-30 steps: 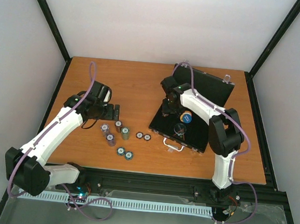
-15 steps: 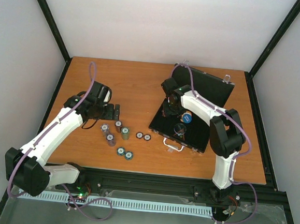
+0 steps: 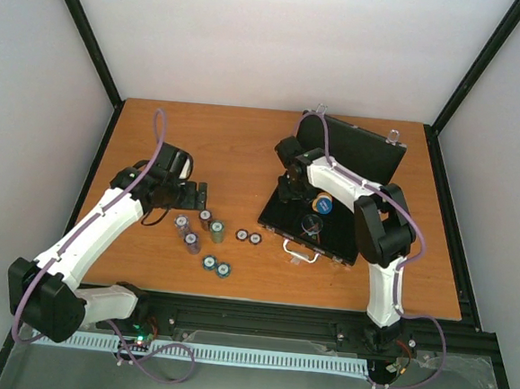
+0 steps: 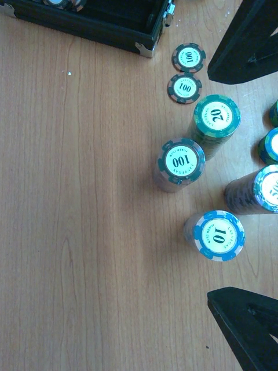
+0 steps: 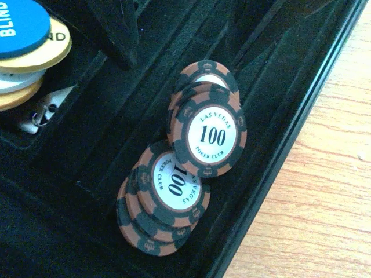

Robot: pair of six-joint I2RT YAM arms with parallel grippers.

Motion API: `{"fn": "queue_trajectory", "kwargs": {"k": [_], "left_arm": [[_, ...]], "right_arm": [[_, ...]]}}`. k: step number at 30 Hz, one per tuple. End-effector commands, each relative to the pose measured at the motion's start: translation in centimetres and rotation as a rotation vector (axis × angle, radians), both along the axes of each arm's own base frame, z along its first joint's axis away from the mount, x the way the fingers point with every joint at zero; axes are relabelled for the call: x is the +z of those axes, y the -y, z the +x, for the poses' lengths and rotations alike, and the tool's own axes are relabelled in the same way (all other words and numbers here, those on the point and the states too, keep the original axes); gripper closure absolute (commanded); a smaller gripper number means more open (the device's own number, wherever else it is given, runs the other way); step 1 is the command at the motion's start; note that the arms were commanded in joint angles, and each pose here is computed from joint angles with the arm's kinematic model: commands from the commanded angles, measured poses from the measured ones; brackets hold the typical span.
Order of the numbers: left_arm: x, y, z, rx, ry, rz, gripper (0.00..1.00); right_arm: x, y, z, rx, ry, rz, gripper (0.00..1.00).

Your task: Pack up texas hold em set

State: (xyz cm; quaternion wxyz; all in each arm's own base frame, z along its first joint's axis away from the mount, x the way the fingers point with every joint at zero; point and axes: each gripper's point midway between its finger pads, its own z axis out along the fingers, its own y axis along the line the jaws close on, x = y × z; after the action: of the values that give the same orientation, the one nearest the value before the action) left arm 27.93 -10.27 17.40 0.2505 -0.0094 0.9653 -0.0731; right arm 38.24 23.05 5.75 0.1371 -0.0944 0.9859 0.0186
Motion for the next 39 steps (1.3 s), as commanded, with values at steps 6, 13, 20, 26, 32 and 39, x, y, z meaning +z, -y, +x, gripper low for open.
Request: {"fn": "queue_trajectory", "kwargs": {"k": [6, 13, 20, 26, 32, 39], "left_arm": [[0.9, 0.1, 0.0, 0.002, 0.034, -0.015, 0.01], [0.9, 0.1, -0.2, -0.012, 0.035, -0.012, 0.01], [1.1, -0.1, -0.3, -0.023, 0.041, 0.001, 0.01], [1.1, -0.1, -0.3, -0.032, 0.044, 0.009, 0.01], [1.0, 0.0, -0.2, -0.042, 0.042, 0.011, 0.01], [0.9, 0.1, -0.1, -0.051, 0.039, 0.013, 0.01]], "right_arm": [[0.8, -1.3, -0.8, -0.256, -0.042, 0.167, 0.52], [1.4, -0.8, -0.6, -0.385, -0.012, 0.200, 0.44], [1.8, -1.6, 0.4, -0.452, 0.010, 0.266, 0.41], [1.3, -0.9, 0.6, -0.547, 0.034, 0.273, 0.46], [0.9, -0.8, 0.8, -0.576, 0.030, 0.265, 0.46], [0.1, -1.0, 0.8, -0.579, 0.018, 0.261, 0.48]]}}
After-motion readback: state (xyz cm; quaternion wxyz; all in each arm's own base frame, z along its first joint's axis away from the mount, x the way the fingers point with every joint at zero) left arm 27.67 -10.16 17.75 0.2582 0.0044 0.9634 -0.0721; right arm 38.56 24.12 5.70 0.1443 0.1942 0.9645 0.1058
